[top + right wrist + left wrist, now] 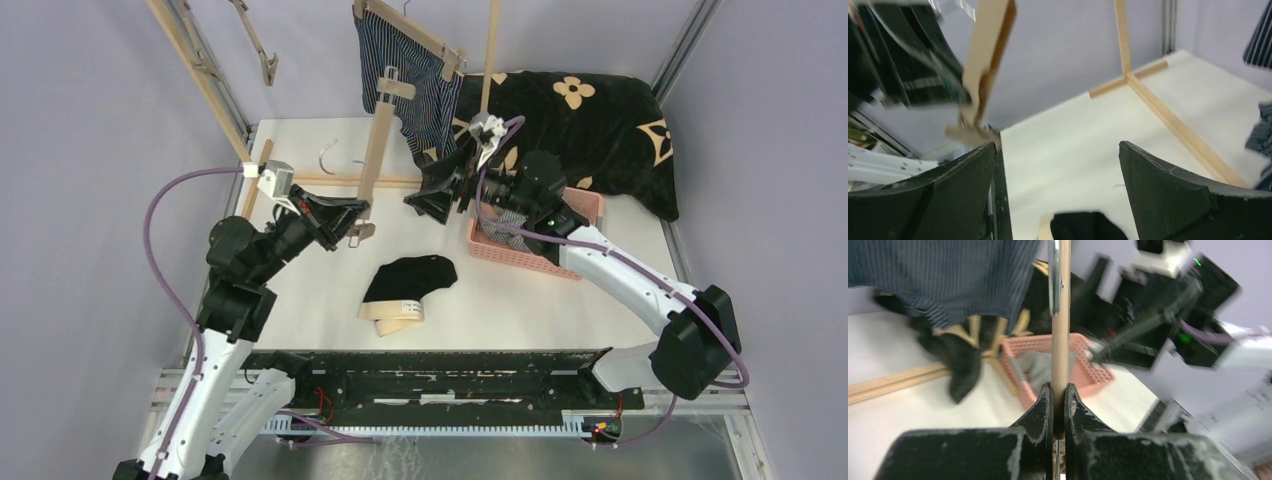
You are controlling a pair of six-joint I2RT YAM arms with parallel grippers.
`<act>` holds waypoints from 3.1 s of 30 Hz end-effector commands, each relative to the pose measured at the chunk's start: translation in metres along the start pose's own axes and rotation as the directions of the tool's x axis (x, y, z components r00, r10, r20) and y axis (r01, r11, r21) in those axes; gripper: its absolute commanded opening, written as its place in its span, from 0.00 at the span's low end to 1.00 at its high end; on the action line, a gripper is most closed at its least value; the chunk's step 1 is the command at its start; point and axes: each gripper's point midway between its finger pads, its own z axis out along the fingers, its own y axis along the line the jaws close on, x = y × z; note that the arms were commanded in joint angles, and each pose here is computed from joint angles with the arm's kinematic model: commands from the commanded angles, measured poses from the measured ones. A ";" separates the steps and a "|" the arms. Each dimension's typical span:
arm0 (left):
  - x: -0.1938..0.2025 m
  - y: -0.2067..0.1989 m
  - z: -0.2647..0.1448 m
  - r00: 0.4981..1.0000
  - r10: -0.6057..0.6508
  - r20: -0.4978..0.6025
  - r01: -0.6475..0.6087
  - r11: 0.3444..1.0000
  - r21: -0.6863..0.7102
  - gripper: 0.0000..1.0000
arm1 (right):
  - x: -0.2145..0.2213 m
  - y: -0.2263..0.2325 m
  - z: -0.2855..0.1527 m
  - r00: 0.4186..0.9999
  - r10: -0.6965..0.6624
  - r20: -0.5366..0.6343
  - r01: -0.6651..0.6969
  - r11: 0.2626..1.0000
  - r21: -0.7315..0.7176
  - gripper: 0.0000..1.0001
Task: Remove the underwear clipped to the hanger
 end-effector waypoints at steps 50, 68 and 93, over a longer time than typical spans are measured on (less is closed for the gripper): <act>-0.135 0.166 0.058 0.951 0.118 -0.286 -0.284 0.697 -0.658 0.03 | 0.293 -0.053 -0.045 0.660 0.091 -0.746 0.289 0.886 0.363 0.01; -0.185 0.178 0.081 0.957 0.196 -0.214 -0.285 0.770 -0.571 0.03 | -0.011 -0.044 -0.153 0.882 -0.289 -0.371 0.462 0.386 0.798 0.01; -0.205 0.191 0.097 0.942 0.307 -0.133 -0.327 0.760 -0.562 0.03 | 0.045 -0.144 -0.242 0.884 -0.064 -0.464 0.466 0.022 0.884 0.01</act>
